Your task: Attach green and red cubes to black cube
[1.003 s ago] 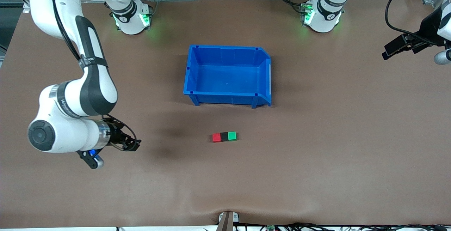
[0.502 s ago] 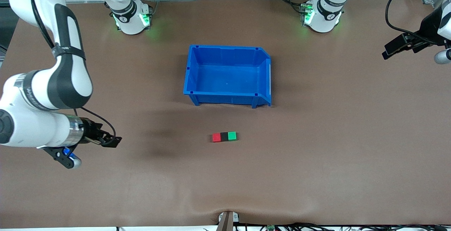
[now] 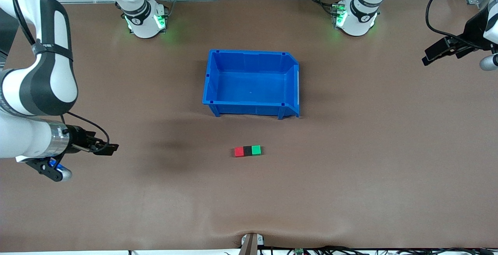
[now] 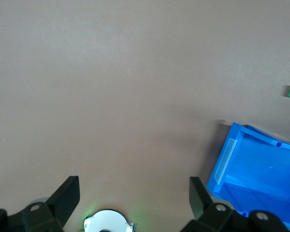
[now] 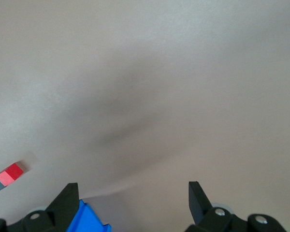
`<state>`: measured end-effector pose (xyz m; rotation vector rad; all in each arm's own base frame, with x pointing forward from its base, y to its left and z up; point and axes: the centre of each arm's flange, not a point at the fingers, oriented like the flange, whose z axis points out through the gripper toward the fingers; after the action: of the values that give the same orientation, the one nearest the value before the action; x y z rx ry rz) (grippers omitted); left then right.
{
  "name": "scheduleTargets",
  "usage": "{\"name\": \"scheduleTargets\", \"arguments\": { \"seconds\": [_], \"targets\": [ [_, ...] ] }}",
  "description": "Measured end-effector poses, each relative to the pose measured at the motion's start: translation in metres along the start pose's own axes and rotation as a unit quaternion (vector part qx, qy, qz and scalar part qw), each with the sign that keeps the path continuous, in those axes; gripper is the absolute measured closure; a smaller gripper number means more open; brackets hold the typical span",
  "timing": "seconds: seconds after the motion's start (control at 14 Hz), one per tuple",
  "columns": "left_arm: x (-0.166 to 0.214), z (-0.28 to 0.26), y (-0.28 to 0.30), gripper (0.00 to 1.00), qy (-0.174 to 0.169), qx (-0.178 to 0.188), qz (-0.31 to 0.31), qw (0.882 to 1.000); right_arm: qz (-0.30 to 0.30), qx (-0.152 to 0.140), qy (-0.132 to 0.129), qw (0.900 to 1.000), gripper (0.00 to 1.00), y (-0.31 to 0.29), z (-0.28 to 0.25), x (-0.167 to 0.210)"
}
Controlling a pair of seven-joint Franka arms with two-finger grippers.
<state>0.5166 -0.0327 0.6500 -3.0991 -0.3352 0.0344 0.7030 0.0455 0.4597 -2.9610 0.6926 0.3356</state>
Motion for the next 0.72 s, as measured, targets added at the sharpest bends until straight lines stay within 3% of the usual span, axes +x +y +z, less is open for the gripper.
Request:
{"name": "scheduleTargets", "arguments": {
  "seconds": [0.72],
  "targets": [
    [0.001,0.000,-0.003,0.00,-0.001,0.000,-0.003,1.000,-0.059,-0.008,0.001,0.998,0.00,0.053,-0.045,-0.005]
  ]
}}
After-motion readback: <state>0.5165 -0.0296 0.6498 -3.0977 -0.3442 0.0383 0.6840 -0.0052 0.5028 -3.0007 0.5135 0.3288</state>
